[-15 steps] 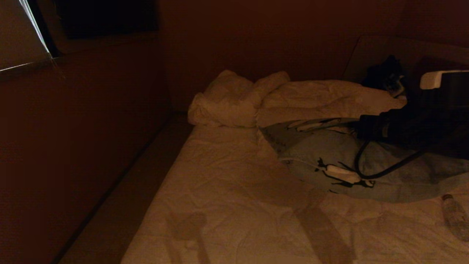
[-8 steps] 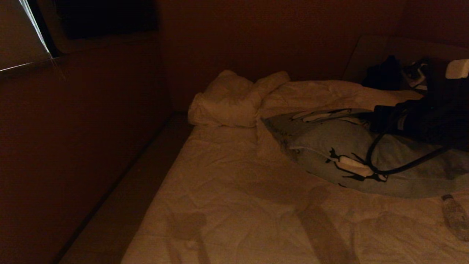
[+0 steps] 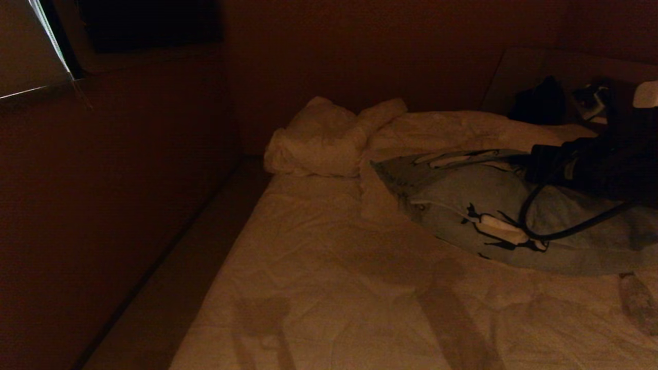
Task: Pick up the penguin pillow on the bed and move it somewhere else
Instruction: Move to the head of the bed
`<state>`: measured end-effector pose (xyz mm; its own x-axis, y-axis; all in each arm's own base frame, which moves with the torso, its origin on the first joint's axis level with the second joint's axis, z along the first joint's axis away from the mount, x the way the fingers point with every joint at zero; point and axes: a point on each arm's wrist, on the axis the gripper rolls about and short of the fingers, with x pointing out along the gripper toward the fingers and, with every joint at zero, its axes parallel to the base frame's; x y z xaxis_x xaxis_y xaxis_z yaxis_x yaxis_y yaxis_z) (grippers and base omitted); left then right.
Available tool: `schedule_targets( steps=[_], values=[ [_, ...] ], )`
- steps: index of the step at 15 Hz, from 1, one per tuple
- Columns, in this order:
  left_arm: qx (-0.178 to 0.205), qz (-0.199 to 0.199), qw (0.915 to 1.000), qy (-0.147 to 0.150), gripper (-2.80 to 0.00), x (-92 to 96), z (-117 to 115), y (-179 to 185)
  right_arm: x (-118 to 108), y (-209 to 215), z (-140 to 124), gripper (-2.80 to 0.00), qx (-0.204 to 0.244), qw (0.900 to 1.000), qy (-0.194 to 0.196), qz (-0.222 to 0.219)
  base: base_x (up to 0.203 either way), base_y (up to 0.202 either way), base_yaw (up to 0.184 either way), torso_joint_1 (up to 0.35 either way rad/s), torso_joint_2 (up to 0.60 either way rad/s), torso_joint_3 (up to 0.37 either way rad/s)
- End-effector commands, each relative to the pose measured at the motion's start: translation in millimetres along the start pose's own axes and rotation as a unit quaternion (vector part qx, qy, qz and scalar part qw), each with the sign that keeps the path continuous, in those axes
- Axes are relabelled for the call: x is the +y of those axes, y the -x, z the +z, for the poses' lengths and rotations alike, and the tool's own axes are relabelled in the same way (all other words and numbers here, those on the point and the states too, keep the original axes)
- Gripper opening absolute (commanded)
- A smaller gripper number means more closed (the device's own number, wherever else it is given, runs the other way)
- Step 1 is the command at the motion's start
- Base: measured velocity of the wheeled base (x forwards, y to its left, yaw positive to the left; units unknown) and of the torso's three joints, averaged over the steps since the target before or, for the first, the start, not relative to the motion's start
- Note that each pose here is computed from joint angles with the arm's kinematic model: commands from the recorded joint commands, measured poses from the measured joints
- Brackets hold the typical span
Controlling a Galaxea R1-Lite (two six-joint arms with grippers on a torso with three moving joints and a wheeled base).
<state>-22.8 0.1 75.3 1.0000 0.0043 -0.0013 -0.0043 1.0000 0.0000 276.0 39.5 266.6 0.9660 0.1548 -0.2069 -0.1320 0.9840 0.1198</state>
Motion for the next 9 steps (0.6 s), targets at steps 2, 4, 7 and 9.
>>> schedule_targets(
  steps=[2, 4, 7, 9],
  values=[
    [0.0, 0.001, 1.0, 0.0, -2.8, 0.0, 0.0, 0.0, 0.1, 0.1, 0.1, -2.8, -0.001, 1.0, 0.0, 0.001, -0.181, 0.0, 0.0, 0.001, 0.01, 0.002],
    [0.0, 0.001, 1.0, 0.0, -2.8, 0.0, 0.0, 0.1, 0.1, -0.4, -0.2, -2.8, 0.0, 1.0, 0.0, 0.001, -0.158, 0.0, 0.001, -0.011, 0.0, 0.004],
    [-0.001, 0.001, 1.0, 0.001, -2.8, 0.0, 0.0, 0.1, 0.1, -0.4, -0.1, -2.8, 0.0, 1.0, 0.0, 0.001, 0.0, 0.0, 0.0, 0.0, 0.0, 0.0],
    [0.0, 0.001, 1.0, -0.001, -2.8, 0.0, 0.0, 0.0, -0.3, -0.4, 0.0, -2.8, -0.001, 1.0, 0.0, 0.001, 0.0, 0.0, 0.0, 0.0, 0.0, 0.0]
  ],
)
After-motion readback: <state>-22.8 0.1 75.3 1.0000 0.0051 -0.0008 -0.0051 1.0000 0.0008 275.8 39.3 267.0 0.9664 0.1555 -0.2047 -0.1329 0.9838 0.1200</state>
